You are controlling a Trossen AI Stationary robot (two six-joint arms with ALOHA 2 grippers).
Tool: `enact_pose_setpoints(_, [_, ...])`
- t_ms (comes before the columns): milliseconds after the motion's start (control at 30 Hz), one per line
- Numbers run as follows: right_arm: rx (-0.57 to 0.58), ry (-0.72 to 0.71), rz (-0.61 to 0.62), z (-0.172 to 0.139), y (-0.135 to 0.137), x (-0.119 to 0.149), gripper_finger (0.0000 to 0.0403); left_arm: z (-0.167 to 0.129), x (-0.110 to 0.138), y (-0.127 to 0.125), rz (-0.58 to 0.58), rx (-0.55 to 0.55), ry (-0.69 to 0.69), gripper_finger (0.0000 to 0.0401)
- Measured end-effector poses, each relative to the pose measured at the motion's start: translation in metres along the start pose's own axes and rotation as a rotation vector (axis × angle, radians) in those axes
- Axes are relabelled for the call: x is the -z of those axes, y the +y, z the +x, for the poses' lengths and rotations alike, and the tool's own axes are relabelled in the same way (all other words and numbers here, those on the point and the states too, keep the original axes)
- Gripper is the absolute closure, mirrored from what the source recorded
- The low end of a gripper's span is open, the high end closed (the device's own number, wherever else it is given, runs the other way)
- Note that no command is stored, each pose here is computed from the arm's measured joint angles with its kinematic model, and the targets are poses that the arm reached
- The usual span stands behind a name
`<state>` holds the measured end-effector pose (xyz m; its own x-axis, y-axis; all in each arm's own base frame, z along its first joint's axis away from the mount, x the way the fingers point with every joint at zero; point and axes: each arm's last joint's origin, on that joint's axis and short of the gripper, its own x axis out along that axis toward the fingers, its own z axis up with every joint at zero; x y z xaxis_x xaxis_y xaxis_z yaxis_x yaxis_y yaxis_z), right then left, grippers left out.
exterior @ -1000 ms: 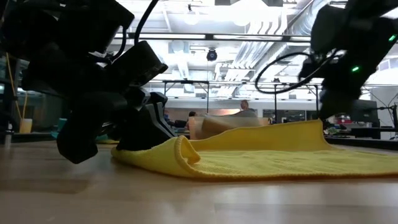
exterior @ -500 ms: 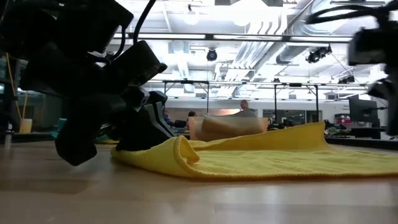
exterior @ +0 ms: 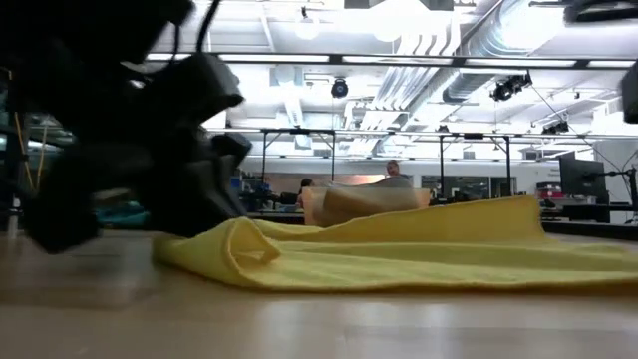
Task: Fold microfiber towels
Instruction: Fold the right yellow microfiber cloth
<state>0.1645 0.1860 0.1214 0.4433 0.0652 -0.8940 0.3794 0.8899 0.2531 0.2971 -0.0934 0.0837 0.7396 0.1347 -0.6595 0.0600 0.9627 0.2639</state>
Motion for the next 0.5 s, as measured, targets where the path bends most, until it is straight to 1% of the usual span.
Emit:
enact_pose_setpoints(100, [-0.043, 0.021, -0.019, -0.007, 0.014, 0.004, 0.0403, -0.014, 0.0, -0.004, 0.006, 0.002, 0.05, 0.0401])
enact_pose_setpoints(200, [-0.086, 0.009, -0.029, -0.014, 0.026, 0.006, 0.0403, -0.025, -0.001, -0.009, 0.001, 0.002, 0.073, 0.0401])
enact_pose_setpoints(367, [-0.077, -0.022, -0.024, -0.015, 0.027, 0.008, 0.0403, -0.036, 0.0, -0.019, 0.028, 0.021, 0.089, 0.0401])
enact_pose_setpoints(500, [-0.057, -0.076, -0.056, -0.015, 0.026, 0.005, 0.0403, -0.04, -0.003, -0.023, 0.034, 0.021, 0.064, 0.0401])
